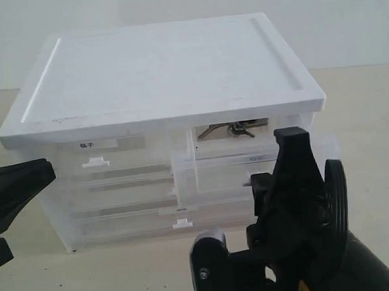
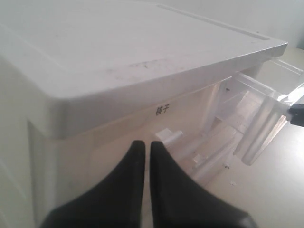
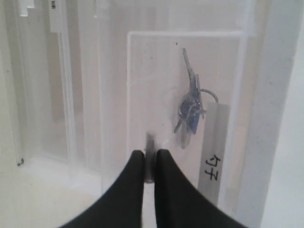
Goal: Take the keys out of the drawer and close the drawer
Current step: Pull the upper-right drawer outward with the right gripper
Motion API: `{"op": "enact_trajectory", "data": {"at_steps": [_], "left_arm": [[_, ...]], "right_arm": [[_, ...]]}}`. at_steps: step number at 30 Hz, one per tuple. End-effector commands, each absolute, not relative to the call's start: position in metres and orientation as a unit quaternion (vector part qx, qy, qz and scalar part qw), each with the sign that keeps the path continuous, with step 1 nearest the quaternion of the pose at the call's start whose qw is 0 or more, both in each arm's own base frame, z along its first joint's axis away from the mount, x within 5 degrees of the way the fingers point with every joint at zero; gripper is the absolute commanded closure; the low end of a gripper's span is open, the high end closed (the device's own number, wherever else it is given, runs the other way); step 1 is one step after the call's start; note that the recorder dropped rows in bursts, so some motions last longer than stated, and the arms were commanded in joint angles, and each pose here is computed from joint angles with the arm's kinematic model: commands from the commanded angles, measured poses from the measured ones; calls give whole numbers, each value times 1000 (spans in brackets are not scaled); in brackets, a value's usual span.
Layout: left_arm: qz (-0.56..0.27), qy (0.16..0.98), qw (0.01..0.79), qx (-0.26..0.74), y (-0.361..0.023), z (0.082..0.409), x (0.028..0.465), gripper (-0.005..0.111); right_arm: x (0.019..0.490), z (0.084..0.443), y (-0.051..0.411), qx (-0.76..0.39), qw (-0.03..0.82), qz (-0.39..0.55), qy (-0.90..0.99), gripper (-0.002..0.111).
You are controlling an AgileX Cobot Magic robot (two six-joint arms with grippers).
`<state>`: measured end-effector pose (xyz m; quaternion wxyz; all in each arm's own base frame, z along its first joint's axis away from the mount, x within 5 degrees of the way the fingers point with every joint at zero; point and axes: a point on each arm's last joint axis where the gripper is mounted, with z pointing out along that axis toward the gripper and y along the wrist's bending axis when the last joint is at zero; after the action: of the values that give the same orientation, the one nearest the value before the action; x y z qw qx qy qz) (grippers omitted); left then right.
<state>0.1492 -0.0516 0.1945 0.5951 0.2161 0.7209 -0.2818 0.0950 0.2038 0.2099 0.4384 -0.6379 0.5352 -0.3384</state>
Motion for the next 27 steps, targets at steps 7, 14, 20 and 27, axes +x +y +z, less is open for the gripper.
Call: {"op": "enact_trajectory", "data": {"at_steps": [7,14,20,27], "left_arm": [[-277,725,594,210,-50,193,150,102],[-277,725,594,210,-50,193,150,102],[-277,725,594,210,-50,193,150,102],[-278,725,593,212,-51,193,149,102]], "right_arm": [[83,201,203,-654,411,-313,553,108],[83,202,202,-652,413,-312,554,108],[66,222,199,-639,462,-274,551,108],[37,266,186,-572,555,-167,580,102]]}}
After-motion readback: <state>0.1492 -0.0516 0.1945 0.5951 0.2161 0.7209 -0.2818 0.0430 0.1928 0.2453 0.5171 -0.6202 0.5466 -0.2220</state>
